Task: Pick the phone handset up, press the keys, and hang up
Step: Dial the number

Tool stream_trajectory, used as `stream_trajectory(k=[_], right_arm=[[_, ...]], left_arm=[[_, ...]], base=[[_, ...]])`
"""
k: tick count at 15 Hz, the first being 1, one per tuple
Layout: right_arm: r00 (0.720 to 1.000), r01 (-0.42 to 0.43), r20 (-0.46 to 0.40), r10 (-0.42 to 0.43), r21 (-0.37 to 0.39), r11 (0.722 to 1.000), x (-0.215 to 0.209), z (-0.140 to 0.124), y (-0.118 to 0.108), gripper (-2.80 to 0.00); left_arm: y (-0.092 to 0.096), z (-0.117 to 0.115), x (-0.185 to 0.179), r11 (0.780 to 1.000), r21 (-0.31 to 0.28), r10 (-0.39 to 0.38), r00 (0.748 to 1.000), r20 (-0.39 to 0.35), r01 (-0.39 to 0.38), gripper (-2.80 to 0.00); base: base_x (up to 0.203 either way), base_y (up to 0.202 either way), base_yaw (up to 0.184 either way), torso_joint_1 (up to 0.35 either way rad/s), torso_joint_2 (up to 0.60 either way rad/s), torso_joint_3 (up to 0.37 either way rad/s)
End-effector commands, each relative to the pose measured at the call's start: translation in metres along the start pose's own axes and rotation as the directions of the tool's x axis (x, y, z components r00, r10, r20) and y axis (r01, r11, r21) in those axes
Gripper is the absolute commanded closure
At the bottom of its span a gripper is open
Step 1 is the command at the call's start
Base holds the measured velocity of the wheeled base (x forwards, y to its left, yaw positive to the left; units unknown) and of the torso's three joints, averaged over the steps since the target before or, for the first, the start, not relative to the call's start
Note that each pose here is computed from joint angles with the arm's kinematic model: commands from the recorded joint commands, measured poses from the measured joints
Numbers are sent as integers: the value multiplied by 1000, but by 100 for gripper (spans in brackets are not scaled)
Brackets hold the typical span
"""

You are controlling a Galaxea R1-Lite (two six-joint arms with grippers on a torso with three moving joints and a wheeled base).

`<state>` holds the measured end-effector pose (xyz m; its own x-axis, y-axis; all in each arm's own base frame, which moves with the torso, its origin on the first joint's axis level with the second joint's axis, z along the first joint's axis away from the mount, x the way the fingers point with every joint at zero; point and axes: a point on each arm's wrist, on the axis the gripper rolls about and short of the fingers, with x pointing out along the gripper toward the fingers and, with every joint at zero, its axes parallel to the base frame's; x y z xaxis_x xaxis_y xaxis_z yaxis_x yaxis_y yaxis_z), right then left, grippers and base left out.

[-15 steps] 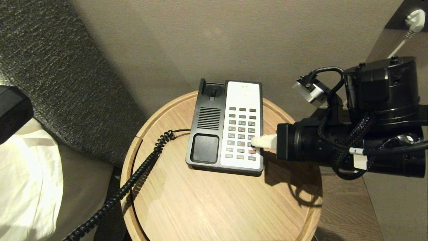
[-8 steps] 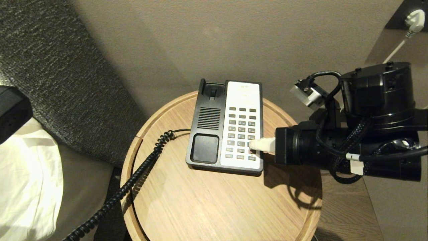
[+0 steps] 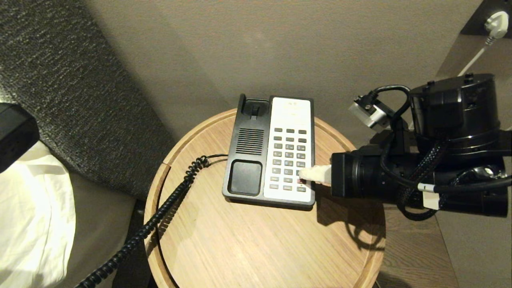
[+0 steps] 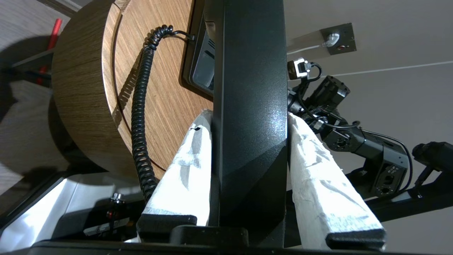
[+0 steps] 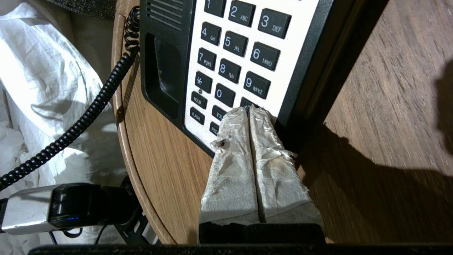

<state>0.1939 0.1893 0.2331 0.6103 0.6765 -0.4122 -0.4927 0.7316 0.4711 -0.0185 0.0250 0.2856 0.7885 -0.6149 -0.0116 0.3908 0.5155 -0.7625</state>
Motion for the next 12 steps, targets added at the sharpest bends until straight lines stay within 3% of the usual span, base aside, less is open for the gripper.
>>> stream_trajectory(k=[1,5,12], right_arm=[[1000,-22,11,22,2,1000,-8,0,4,0],[998,-63,-10,63,39,997,-13,-7,15,0],[998,-45,-38,46,27,999,-7,-15,13,0]], left_arm=[[1,-1,1,1000,-4,7,1000,-4,-7,0],[2,-2,2,1000,-3,10,1000,-7,-10,0],[2,-2,0,1000,-4,6,1000,-3,-6,0]], base=[[0,0,0,0,0,0],[0,0,0,0,0,0],[0,0,0,0,0,0]])
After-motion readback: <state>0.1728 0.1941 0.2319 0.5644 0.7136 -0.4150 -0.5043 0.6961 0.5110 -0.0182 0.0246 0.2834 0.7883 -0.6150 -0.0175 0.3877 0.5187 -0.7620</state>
